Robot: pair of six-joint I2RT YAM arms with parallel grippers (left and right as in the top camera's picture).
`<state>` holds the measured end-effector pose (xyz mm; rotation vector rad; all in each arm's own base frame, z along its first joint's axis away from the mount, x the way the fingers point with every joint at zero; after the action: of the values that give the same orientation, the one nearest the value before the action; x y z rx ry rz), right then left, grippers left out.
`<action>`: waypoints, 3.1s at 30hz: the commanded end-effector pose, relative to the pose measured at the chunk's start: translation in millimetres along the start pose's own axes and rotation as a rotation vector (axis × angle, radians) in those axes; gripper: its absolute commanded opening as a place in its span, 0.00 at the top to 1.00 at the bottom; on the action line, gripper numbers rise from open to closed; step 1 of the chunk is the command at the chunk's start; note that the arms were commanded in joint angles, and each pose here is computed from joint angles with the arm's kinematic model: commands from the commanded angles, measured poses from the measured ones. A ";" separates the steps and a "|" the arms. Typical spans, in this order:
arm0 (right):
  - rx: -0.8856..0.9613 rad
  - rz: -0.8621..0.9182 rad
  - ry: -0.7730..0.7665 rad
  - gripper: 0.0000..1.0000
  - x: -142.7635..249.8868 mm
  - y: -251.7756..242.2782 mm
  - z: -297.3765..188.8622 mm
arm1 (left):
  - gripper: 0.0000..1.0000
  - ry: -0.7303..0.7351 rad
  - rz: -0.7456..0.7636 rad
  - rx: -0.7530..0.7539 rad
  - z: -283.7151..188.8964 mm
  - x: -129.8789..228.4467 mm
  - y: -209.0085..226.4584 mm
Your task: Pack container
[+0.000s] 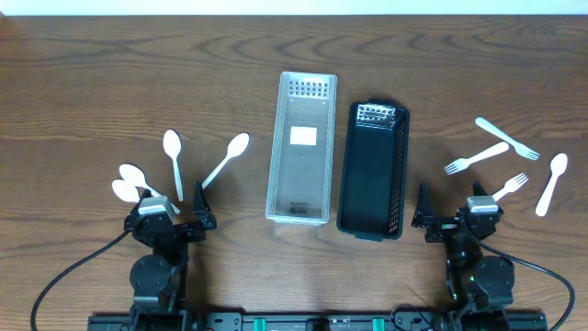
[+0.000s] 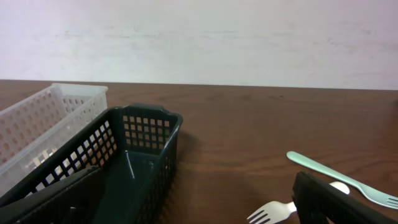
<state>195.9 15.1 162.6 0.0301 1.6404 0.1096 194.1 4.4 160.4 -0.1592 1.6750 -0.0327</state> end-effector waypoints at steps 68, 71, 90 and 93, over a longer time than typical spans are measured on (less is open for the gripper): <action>0.097 0.041 0.554 0.01 -75.7 2.8 18.9 | 0.02 0.466 -0.006 -0.058 -7.1 -119.0 -17.4; 0.139 0.039 0.748 0.01 -87.0 -0.3 32.9 | 0.02 0.598 0.012 -0.080 4.9 -128.3 -20.3; 0.131 0.116 1.258 0.85 13.5 4.8 127.4 | 0.02 1.003 0.068 -0.149 56.9 -64.3 -18.9; 0.071 0.153 1.287 0.82 29.9 12.8 137.1 | 0.02 1.015 0.069 -0.151 58.5 -61.6 -18.8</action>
<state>322.9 28.3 131.5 0.1562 2.9148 0.0776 258.2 -1.9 214.7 -0.2101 2.6962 0.0791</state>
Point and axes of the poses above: each gripper's point midway between its finger pads, its own z axis out along the fingers, its own y axis along the line the jaws close on, x = y × z, the point moved 5 cm from there along -z, back along the fingers, and after that the axes turned 2 degrees about z, right-handed, at the moved point
